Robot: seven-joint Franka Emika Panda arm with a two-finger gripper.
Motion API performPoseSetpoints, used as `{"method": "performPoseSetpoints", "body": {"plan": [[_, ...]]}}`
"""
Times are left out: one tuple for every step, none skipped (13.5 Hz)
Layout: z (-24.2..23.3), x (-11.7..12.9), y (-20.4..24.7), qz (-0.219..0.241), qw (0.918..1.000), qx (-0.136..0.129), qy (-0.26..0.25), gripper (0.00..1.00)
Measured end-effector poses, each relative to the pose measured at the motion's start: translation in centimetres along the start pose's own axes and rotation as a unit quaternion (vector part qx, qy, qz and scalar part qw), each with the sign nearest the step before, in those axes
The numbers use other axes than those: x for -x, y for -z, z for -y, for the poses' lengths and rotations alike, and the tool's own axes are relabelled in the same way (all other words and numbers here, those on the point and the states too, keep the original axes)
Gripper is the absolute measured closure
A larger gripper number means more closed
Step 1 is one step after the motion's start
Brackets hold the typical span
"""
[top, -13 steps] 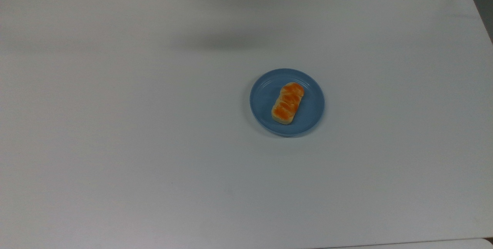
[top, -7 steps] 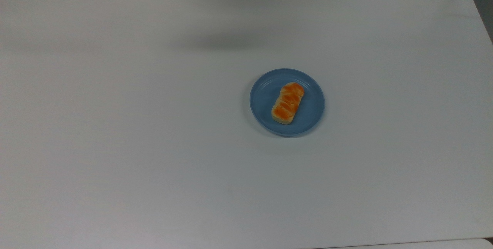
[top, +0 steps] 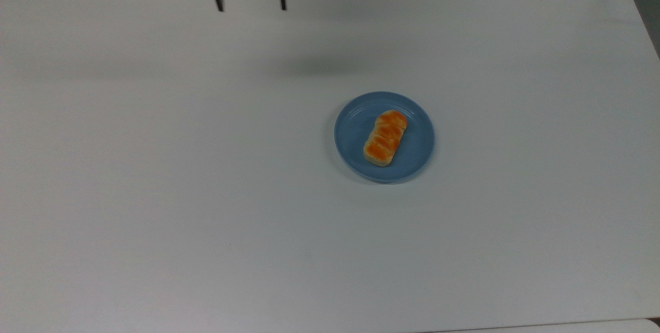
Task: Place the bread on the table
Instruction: 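Move the open gripper down over the bread roll on the blue plate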
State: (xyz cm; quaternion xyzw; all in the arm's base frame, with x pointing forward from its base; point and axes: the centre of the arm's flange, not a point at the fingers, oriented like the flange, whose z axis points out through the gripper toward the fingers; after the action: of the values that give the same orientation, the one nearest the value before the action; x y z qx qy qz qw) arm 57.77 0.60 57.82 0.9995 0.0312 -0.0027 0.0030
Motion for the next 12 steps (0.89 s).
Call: {"method": "performPoseSetpoints", "body": {"plan": [[1.9, -0.7, -1.5, 0.002, 0.9998, -0.005, -0.019, 0.0], [4.0, -1.6, -3.2, -0.004, 0.999, -0.009, -0.043, 0.0], [6.1, -2.4, -5.0, -0.013, 0.9977, -0.012, -0.065, 0.0], [8.2, -3.0, -7.0, -0.018, 0.996, -0.015, -0.087, 0.0], [9.8, -3.6, -8.8, -0.017, 0.9942, -0.016, -0.105, 0.0], [11.4, -4.2, -11.2, -0.009, 0.9924, -0.015, -0.122, 0.0], [11.8, -4.5, -12.5, 0.0, 0.9918, -0.014, -0.127, 0.0], [12.2, -4.7, -13.8, 0.009, 0.9917, -0.013, -0.127, 0.0], [12.9, -5.0, -15.0, 0.012, 0.9916, -0.013, -0.128, 0.0], [13.7, -5.4, -16.2, 0.006, 0.991, -0.012, -0.133, 0.0], [14.6, -5.8, -17.2, -0.003, 0.99, -0.007, -0.141, 0.0], [15.8, -6.3, -18.9, -0.013, 0.9879, 0.004, -0.154, 0.0]]}}
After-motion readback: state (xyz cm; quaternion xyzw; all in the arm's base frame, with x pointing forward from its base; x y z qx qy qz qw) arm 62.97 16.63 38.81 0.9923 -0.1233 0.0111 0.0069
